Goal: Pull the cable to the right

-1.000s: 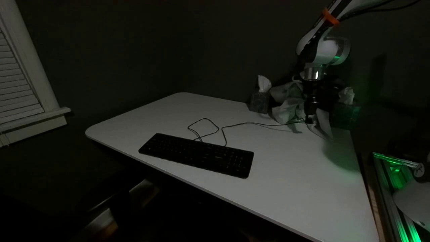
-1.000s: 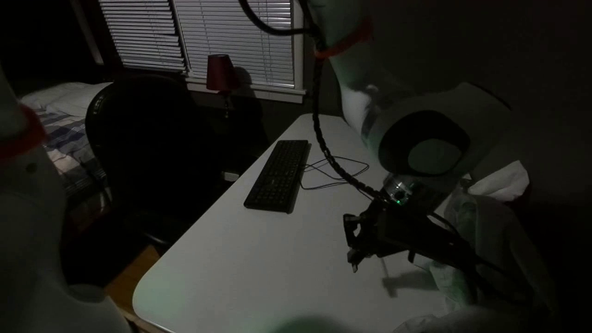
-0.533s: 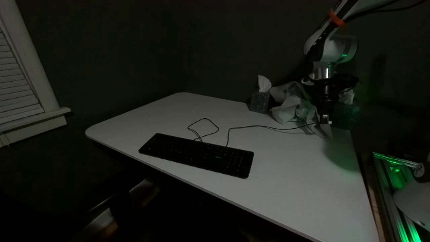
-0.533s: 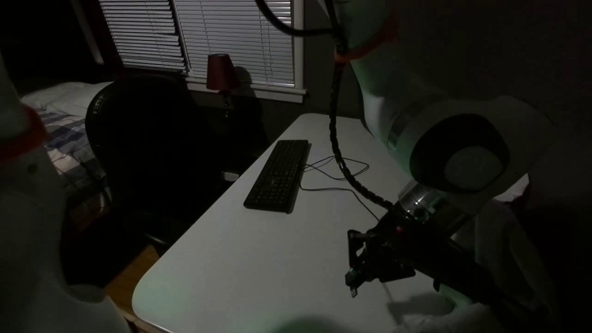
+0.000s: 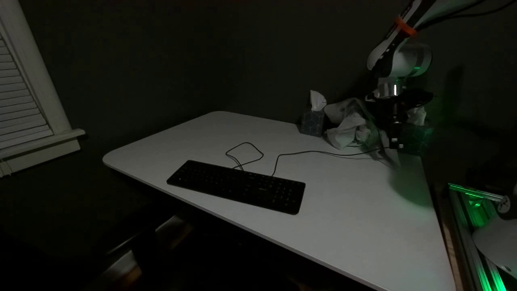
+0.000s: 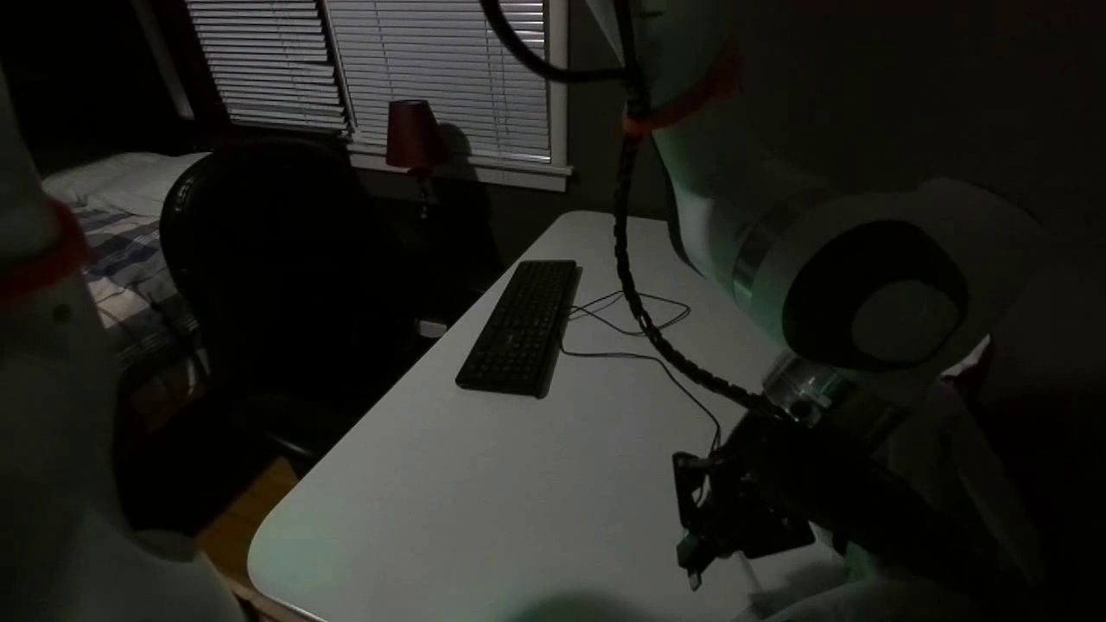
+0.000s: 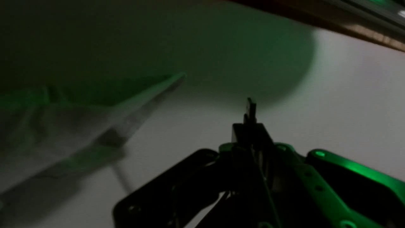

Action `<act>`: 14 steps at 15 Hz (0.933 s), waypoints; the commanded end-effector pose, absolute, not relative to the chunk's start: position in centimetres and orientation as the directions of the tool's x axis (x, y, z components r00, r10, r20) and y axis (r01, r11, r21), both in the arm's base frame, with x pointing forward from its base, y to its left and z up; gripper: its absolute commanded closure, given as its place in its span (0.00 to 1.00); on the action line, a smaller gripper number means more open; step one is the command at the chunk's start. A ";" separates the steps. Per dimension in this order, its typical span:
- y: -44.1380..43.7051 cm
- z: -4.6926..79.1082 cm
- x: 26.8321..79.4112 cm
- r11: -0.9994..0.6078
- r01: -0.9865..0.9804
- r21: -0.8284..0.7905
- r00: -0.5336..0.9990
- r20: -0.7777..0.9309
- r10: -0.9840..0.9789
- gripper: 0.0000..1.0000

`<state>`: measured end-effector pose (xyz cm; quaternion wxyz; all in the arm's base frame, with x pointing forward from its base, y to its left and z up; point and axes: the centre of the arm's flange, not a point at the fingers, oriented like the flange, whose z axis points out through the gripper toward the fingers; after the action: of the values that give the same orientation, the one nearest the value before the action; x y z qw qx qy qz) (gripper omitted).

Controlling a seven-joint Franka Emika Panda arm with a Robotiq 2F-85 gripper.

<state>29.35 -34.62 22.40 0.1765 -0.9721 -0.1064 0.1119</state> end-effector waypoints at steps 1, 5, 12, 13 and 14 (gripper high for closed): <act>-37.3 21.1 26.3 -0.948 0.091 -0.306 0.935 -0.302 0.187 0.98; -40.5 20.2 22.6 -0.962 0.008 -0.273 0.921 -0.373 0.114 0.98; -46.6 20.1 17.1 -0.968 -0.130 -0.216 0.913 -0.407 -0.032 0.98; -47.2 20.0 16.6 -0.968 -0.137 -0.211 0.909 -0.414 -0.039 0.98; -47.8 19.9 16.1 -0.969 -0.155 -0.195 0.903 -0.424 -0.060 0.98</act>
<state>17.16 -45.64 20.85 0.1325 -0.9715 0.0368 0.1932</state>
